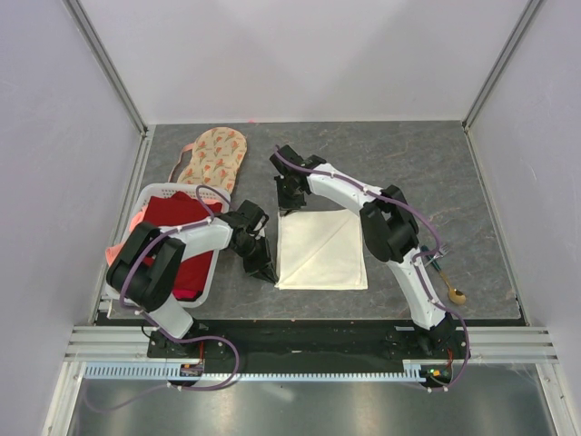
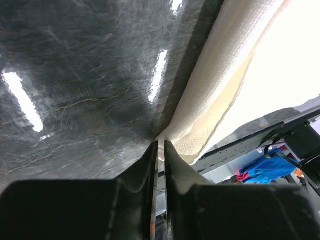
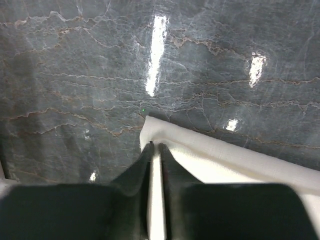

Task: Fold the napkin into a case and place the utensils inside
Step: Smooth out the upper triangle-folded napkin at the center of the board.

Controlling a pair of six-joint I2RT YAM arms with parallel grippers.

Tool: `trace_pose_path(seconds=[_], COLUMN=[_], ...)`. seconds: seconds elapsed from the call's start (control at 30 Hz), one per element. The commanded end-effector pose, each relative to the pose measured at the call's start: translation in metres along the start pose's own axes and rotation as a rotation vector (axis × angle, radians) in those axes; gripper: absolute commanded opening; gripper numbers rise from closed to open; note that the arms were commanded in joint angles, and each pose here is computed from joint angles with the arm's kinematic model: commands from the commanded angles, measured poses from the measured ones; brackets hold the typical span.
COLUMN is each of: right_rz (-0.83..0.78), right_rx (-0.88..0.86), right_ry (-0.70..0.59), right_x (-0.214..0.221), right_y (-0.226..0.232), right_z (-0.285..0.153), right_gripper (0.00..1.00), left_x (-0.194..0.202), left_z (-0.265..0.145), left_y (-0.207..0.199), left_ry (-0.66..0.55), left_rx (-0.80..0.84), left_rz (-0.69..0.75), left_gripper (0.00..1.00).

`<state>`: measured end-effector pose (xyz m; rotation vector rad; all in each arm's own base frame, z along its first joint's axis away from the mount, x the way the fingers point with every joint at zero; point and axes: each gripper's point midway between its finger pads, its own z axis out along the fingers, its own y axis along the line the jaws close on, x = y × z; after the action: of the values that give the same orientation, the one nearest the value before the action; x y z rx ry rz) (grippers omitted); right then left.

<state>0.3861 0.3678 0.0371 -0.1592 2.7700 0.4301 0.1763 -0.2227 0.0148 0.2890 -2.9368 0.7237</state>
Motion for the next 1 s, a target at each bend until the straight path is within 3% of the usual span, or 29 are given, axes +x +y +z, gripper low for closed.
trace_pose_path(seconds=[0.0,0.03,0.13,0.27,0.4,0.53,0.67,0.7,0.77,0.8,0.97], right_rz=[-0.016,-0.013,-0.014,-0.021,-0.018,-0.074,-0.011,0.007,0.095,0.107,0.239], right_rx=[-0.059,-0.074,-0.126,-0.165,-0.170,-0.178,-0.192,-0.220,-0.252,-0.286,-0.443], right_ry=[-0.070,-0.078,-0.094,-0.125,-0.063,-0.054,0.004,-0.040,0.007,-0.039,0.002], right_x=[-0.028,-0.031,-0.043,-0.056,-0.040,-0.013,0.033,0.029,0.057,0.053,0.093], right_y=[0.012,0.014,0.017,0.007,-0.046,-0.077,-0.100,-0.100,-0.105,-0.102,-0.088], right_z=[-0.024,-0.034,-0.060,-0.098,-0.114,-0.141,-0.134,-0.141,-0.130,-0.134,-0.123], right_gripper=[0.27,0.35,0.46,0.69,0.80,0.89,0.88,0.87,0.81,0.77,0.43], left_x=[-0.004,-0.008,-0.015,-0.027,-0.034,-0.035,-0.029,-0.030,-0.032,-0.034,-0.034], left_z=[-0.018,-0.025,-0.046,-0.073,-0.092,-0.084,-0.065,-0.064,-0.049,-0.046,-0.025], left_y=[-0.004,-0.009,-0.014,-0.026,-0.062,-0.092,-0.130,-0.137,-0.139,-0.142,-0.137], left_ry=[-0.055,-0.076,-0.134,-0.217,-0.247,-0.217,-0.166,-0.162,-0.136,-0.132,-0.085], left_rx=[-0.008,-0.006,-0.036,-0.050,0.037,0.093,0.206,0.223,0.215,0.222,0.223], left_rz=[0.028,0.052,0.098,0.157,0.244,0.318,0.393,0.407,0.413,0.414,0.397], left_gripper=[0.21,0.25,0.30,0.31,0.30,0.25,0.24,0.24,0.22,0.21,0.14])
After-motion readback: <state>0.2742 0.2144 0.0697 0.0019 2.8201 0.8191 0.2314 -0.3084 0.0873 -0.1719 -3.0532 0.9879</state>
